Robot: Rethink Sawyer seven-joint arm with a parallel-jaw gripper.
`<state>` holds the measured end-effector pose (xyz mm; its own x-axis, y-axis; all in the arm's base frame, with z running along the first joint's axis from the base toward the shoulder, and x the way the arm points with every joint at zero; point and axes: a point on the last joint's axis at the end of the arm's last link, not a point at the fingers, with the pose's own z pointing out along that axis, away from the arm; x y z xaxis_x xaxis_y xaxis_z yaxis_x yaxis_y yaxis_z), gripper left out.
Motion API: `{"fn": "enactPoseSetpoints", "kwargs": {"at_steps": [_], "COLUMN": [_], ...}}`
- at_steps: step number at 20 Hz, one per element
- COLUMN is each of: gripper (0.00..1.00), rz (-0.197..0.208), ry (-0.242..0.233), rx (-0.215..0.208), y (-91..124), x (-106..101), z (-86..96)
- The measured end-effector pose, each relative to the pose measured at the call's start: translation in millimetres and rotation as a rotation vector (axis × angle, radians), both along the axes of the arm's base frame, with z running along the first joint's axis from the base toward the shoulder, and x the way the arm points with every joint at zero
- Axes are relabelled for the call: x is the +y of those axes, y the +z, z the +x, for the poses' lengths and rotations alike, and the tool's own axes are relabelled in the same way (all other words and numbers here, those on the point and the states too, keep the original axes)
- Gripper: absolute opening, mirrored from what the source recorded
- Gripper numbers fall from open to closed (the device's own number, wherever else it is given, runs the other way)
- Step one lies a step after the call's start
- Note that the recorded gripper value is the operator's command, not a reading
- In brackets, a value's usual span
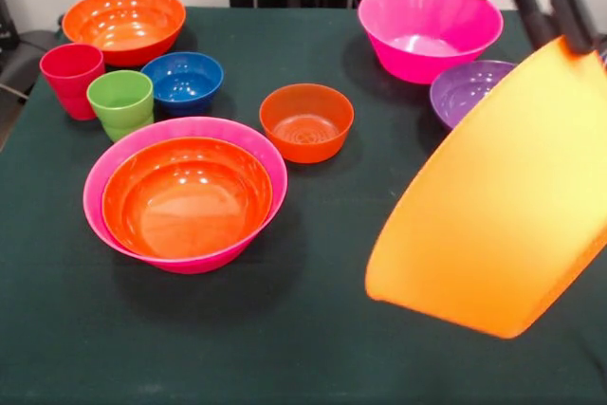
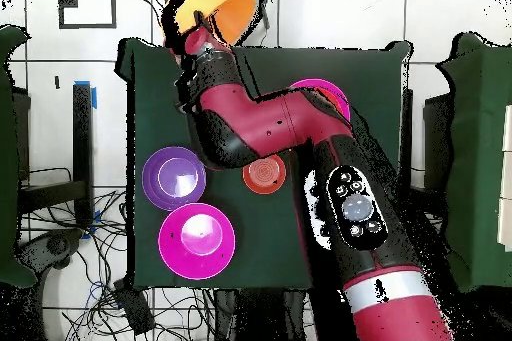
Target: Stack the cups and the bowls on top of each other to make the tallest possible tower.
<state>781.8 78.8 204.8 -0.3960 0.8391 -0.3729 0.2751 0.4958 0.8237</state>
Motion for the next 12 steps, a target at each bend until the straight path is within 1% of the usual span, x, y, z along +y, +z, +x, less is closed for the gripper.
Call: {"fn": "enactPoseSetpoints", "kwargs": {"at_steps": [3, 5, 7, 10, 12], "gripper": [0.0, 0.0, 0.0, 0.0, 0.0], "rz": [-0.007, -0.013, -0.015, -0.018, -0.009], "ry": [-0.005, -0.003, -0.001, 0.008, 0.013], "rx": [0.006, 0.017, 0.02, 0.023, 0.011], "y": [-13.2, -24.3, -27.4, -33.5, -29.7], "x": [-1.1, 2.5, 4.6, 13.9, 18.6], "z": [-0.1, -1.0, -1.2, 0.4, 5.0]}}
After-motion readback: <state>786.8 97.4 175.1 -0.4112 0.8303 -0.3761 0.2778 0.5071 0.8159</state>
